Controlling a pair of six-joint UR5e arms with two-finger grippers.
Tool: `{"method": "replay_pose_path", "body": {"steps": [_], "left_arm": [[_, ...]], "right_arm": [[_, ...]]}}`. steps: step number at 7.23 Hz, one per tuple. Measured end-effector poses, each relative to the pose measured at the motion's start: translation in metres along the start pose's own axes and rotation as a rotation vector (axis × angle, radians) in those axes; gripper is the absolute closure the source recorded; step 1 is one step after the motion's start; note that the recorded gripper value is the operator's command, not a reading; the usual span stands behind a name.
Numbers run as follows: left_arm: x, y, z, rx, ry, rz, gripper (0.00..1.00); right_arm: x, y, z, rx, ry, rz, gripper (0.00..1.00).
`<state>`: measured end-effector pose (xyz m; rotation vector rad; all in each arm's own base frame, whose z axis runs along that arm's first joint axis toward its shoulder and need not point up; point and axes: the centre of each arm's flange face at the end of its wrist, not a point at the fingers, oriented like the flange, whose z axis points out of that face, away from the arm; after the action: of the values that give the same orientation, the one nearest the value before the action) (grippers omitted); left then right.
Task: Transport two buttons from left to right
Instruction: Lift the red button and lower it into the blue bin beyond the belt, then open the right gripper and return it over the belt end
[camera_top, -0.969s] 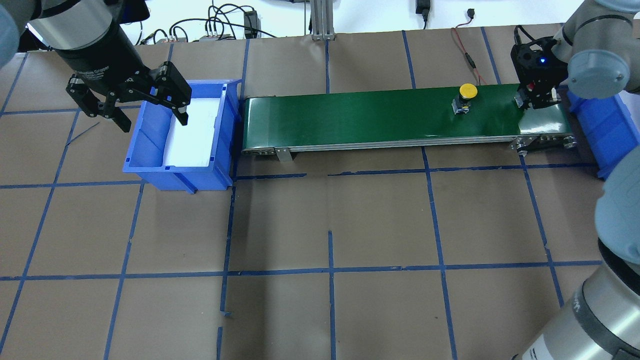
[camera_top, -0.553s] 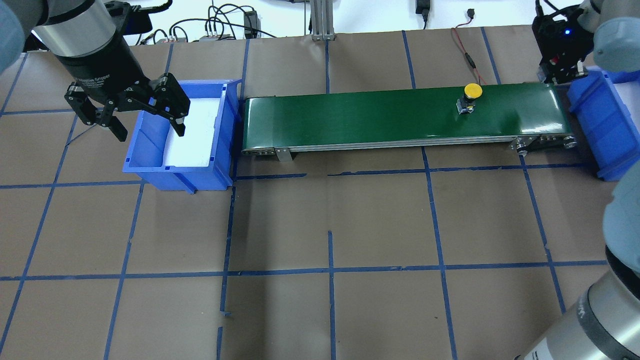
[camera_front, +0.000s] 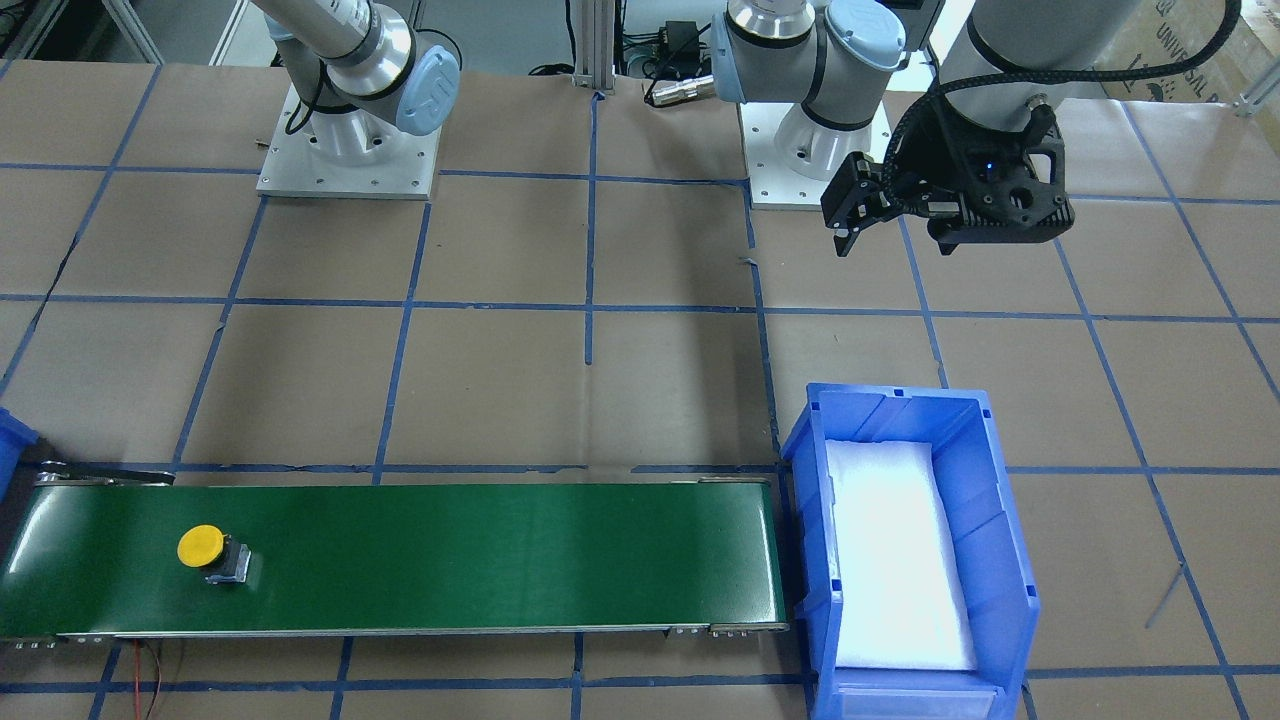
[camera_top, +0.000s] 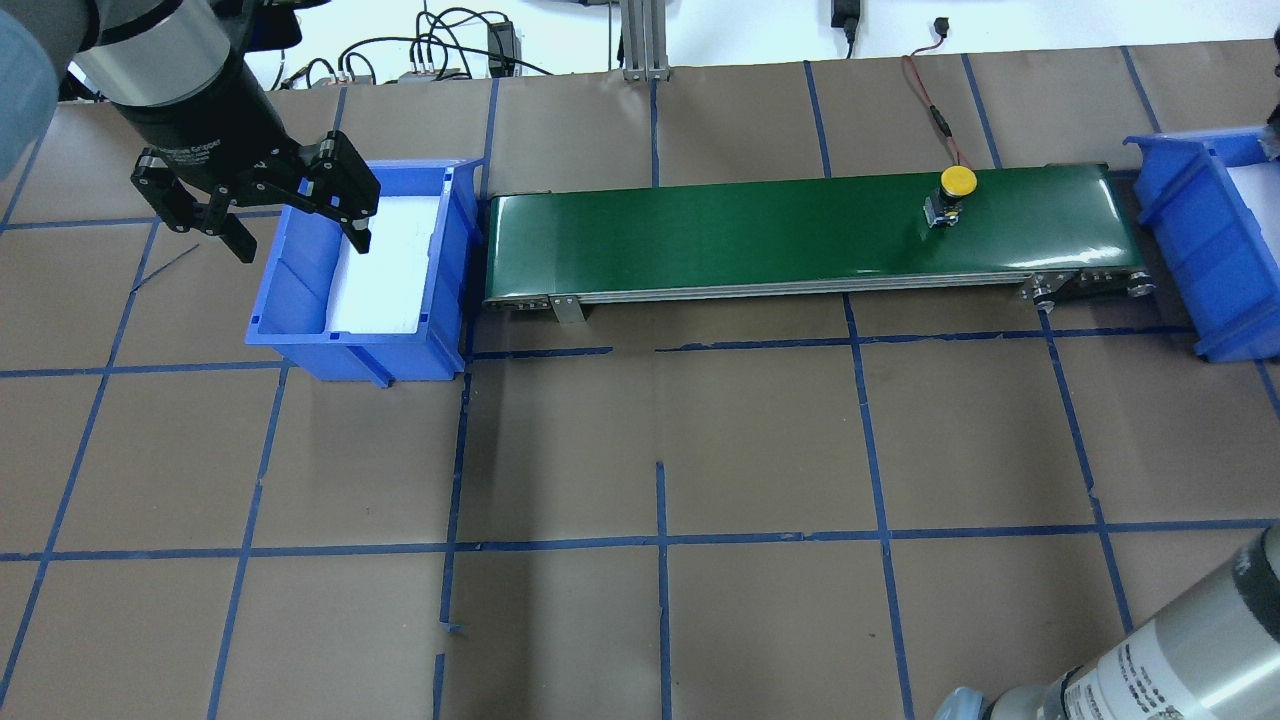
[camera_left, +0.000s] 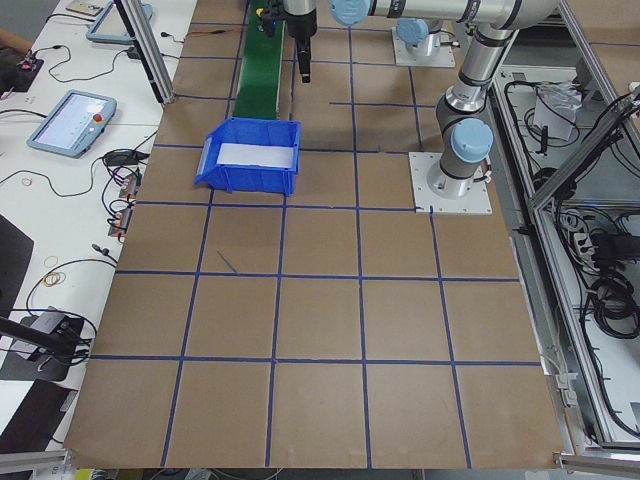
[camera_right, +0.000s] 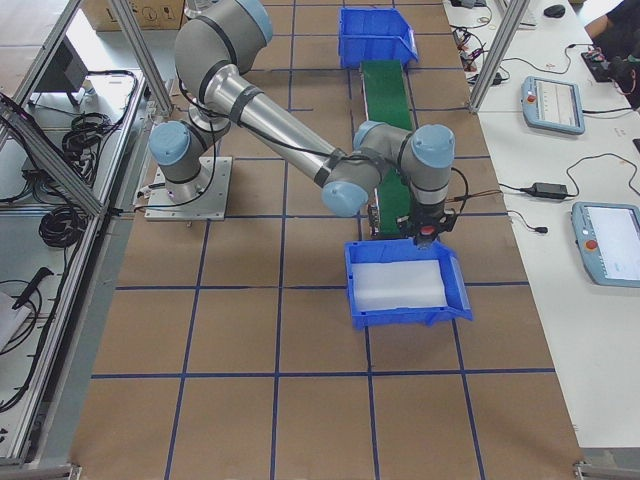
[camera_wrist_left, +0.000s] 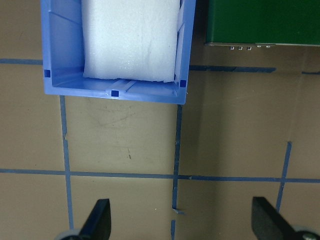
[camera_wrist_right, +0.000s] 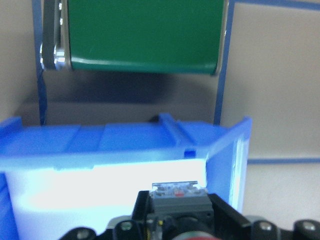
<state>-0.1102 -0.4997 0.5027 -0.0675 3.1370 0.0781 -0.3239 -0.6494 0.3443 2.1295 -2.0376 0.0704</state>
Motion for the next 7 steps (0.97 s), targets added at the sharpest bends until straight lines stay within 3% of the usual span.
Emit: {"method": "replay_pose_path", "body": {"steps": [1, 3, 5, 7], "left_arm": [[-0.001, -0.002, -0.001, 0.015, 0.000, -0.002, 0.00], [-0.002, -0.003, -0.003, 0.031, -0.002, -0.003, 0.00], [-0.004, -0.003, -0.004, 0.033, -0.024, -0.004, 0.00], [-0.006, -0.003, -0.004, 0.034, -0.036, -0.005, 0.00]], "right_arm": [[-0.011, 0.033, 0.028, 0.028, -0.009, -0.001, 0.85], [-0.021, 0.056, 0.089, 0.086, -0.043, -0.006, 0.82], [-0.026, 0.059, 0.119, 0.102, -0.071, -0.007, 0.00], [-0.033, 0.057, 0.123, 0.105, -0.107, -0.028, 0.00]]}}
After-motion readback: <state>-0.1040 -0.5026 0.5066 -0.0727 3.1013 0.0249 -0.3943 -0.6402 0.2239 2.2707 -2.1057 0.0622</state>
